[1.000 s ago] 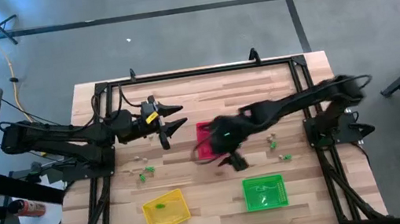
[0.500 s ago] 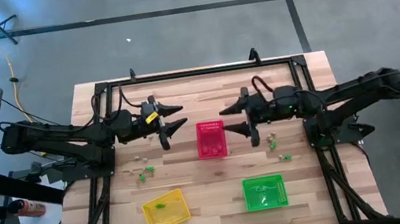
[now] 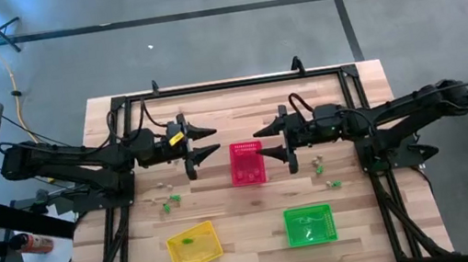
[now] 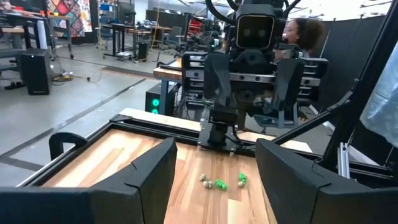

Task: Sort Halloween decoration
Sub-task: Put the green skeleton toy into the yellow bin

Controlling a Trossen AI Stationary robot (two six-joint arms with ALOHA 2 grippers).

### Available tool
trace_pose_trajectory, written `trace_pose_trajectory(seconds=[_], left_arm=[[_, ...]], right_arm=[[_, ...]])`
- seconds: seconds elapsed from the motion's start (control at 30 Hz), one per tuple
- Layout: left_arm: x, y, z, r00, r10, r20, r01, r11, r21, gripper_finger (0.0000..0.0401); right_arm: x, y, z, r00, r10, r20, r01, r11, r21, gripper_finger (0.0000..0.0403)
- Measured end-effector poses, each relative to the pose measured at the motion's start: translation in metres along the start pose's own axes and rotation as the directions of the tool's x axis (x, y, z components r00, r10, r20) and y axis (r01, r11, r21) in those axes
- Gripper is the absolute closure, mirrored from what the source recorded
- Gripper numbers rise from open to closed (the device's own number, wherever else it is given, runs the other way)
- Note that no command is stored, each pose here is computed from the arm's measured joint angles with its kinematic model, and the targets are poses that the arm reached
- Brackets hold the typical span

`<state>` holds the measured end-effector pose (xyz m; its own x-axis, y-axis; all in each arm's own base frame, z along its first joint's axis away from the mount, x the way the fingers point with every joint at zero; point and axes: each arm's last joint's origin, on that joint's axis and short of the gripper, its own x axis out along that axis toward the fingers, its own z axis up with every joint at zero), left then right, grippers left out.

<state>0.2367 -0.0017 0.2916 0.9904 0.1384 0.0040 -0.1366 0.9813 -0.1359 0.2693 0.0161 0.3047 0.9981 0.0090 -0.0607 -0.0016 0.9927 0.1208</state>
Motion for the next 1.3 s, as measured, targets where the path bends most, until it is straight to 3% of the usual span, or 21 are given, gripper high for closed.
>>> trace_pose_trajectory(seconds=[0.6,0.67,0.77,0.87,1.0,1.13,1.3], left_arm=[[0.0,0.0,0.0,1.0,0.002,-0.002,-0.002,1.0,-0.014,0.019],[0.001,0.0,0.001,0.998,0.026,-0.05,-0.027,1.0,-0.009,0.019],[0.0,-0.002,0.008,0.971,0.056,-0.234,-0.044,0.997,0.058,0.019],[-0.003,-0.006,0.014,0.897,0.08,-0.436,-0.03,0.992,0.12,0.019],[-0.017,-0.013,0.005,0.746,0.042,-0.665,0.061,0.99,0.13,0.019],[-0.038,-0.018,-0.026,0.546,0.042,-0.837,0.094,0.989,0.111,0.019],[-0.056,-0.015,-0.074,0.385,0.075,-0.92,0.019,0.996,0.089,0.019]], right_arm=[[0.0,0.0,0.0,1.0,-0.001,0.001,0.001,1.0,0.007,0.0176],[0.0,0.0,0.0,1.0,-0.002,0.001,0.002,1.0,0.006,0.0176],[0.0,0.0,0.0,1.0,-0.003,0.001,0.003,1.0,0.007,0.0176],[0.0,0.0,0.0,1.0,-0.003,0.001,0.003,1.0,0.009,0.0176],[0.0,0.0,0.0,1.0,-0.004,-0.006,0.004,1.0,0.009,0.0176],[0.0,0.0,-0.001,1.0,-0.006,-0.018,0.006,1.0,0.008,0.0176],[0.0,-0.001,-0.002,0.999,-0.029,-0.021,0.029,1.0,0.008,0.0176]])
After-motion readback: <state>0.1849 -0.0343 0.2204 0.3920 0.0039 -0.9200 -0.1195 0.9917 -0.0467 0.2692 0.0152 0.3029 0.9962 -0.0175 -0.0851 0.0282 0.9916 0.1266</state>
